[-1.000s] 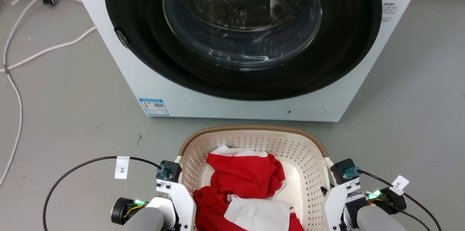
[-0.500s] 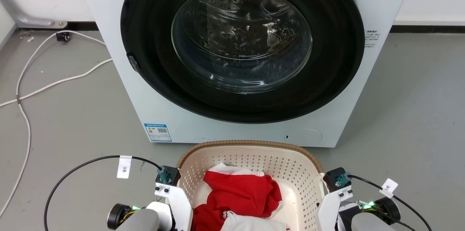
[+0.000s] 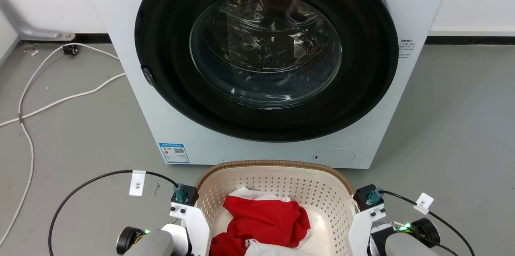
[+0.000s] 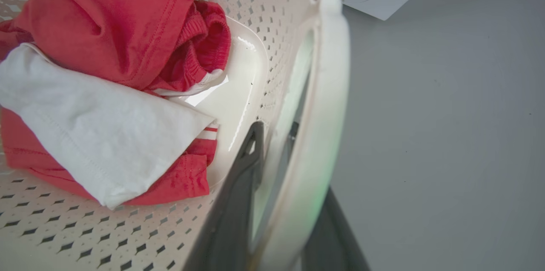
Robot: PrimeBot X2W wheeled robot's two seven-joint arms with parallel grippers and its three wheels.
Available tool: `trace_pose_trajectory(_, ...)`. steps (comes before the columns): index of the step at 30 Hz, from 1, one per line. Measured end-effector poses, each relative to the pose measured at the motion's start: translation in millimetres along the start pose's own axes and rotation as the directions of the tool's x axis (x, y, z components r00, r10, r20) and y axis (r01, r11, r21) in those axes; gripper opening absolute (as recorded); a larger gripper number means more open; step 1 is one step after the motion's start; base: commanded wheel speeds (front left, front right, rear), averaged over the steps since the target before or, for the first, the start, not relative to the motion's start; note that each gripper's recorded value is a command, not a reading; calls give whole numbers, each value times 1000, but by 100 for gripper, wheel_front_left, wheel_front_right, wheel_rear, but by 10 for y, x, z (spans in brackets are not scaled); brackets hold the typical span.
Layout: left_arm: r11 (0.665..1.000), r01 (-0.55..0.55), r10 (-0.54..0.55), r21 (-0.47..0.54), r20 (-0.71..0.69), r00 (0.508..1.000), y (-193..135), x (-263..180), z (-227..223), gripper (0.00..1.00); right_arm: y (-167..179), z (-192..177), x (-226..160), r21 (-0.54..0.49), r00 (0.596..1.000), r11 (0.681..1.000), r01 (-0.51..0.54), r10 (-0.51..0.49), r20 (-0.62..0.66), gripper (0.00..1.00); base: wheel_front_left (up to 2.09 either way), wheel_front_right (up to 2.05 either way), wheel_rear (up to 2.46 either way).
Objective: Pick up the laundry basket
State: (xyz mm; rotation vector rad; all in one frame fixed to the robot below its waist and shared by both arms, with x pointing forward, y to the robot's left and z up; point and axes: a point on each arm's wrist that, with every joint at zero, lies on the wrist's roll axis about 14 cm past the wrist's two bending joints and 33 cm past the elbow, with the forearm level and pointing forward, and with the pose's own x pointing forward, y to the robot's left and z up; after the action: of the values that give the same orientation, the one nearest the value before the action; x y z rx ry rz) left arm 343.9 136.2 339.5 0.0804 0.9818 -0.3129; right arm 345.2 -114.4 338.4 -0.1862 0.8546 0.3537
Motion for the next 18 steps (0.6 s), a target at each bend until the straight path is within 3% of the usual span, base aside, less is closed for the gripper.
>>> trace_pose_trajectory(18,1000,10,-10,-7,-14,1000,-13,8,-52,0,5,-24,-5,3,1000,1000,-3,3,-11,0,0,0,0)
